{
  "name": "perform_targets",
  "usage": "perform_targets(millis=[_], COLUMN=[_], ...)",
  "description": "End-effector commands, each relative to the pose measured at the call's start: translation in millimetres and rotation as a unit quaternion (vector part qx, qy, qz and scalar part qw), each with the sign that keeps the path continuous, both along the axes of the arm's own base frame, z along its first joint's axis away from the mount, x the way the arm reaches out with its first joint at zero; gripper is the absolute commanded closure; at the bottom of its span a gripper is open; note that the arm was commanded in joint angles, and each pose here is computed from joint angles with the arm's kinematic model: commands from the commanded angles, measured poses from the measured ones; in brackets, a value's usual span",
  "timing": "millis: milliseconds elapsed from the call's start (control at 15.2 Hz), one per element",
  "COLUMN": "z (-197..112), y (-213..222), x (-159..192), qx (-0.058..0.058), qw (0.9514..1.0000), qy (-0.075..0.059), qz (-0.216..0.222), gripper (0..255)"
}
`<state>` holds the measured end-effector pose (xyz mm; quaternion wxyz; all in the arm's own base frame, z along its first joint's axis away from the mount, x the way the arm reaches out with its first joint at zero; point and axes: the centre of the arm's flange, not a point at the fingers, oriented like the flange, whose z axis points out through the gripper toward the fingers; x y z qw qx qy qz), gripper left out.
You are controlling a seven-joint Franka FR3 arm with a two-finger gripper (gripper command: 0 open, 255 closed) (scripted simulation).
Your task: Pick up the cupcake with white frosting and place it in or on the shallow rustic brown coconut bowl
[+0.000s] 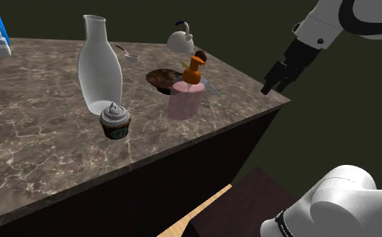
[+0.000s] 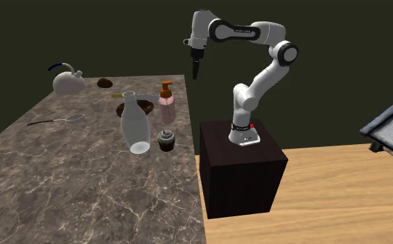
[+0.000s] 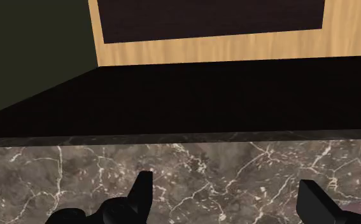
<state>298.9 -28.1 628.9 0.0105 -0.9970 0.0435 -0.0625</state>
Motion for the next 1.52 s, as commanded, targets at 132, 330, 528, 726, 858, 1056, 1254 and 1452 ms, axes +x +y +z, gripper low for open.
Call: perform_targets(millis=[132,330,528,726,858,1056,1254,1452], z=[-2.4,-6.2,-10.3,-14.7,-17.7,-22.5,-27.6,-33.0], y=[24.7,62.0,99.5,137.2,162.5,200.5,238.7,277.1], x=[10.2,25.0,39.1,52.6,61.2,73.6,85.3,96.4], qx=[-0.003,-0.006,-0.010,-0.014,-0.017,-0.021,-0.025,-0.028], qw=[1.0000,0.9999,0.9997,0.9994,0.9991,0.9987,0.9982,0.9975], qy=[-0.001,-0.002,-0.002,-0.003,-0.004,-0.005,-0.006,-0.007], qz=[0.006,0.015,0.023,0.032,0.038,0.046,0.055,0.064], gripper=[0,0,0,0,0,0,0,0])
